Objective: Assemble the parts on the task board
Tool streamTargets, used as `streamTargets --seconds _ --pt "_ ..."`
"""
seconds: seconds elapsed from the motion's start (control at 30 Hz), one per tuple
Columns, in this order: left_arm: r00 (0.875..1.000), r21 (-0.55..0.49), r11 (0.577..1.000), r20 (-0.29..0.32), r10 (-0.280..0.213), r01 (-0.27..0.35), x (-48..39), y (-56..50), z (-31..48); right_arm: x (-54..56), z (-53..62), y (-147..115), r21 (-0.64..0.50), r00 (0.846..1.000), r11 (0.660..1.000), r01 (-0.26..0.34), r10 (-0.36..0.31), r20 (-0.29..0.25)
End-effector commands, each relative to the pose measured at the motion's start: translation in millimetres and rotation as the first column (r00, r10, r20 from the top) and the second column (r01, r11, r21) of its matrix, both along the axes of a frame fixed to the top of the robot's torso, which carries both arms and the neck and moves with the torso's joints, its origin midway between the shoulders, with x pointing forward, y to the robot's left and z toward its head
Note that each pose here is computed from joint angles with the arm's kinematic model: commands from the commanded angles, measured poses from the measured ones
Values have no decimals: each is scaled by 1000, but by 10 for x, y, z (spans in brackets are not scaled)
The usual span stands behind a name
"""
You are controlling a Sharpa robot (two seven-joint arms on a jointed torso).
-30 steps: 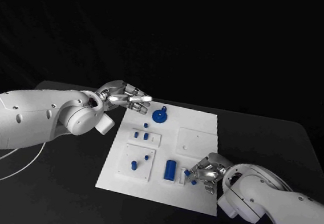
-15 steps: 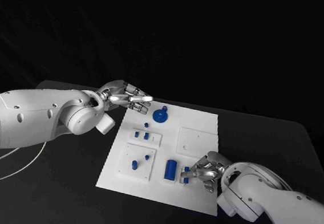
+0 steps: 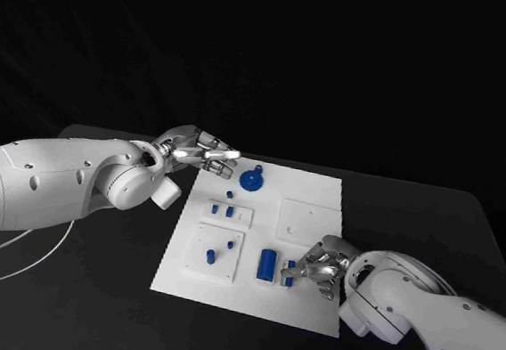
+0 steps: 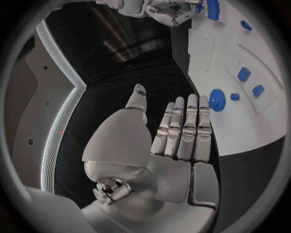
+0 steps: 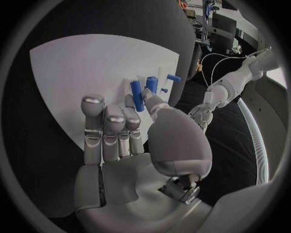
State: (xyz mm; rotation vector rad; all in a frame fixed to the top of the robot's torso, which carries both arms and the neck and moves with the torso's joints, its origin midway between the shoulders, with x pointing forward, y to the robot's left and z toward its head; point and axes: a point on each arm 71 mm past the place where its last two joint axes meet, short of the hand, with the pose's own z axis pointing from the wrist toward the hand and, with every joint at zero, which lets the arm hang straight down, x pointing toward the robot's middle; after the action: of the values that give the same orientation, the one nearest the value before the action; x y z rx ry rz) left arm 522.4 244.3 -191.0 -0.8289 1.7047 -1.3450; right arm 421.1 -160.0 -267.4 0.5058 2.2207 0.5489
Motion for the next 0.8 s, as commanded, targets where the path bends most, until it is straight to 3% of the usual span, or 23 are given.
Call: streamTargets --seconds 0.03,0.8 --pt "1000 -5 1000 -4 -21 21 -6 -29 2 -19 -22 24 -24 999 999 -34 33 -21" --pt "1000 -2 1000 -5 -22 22 -6 -32 0 7 -42 57 -28 999 999 -31 31 -18"
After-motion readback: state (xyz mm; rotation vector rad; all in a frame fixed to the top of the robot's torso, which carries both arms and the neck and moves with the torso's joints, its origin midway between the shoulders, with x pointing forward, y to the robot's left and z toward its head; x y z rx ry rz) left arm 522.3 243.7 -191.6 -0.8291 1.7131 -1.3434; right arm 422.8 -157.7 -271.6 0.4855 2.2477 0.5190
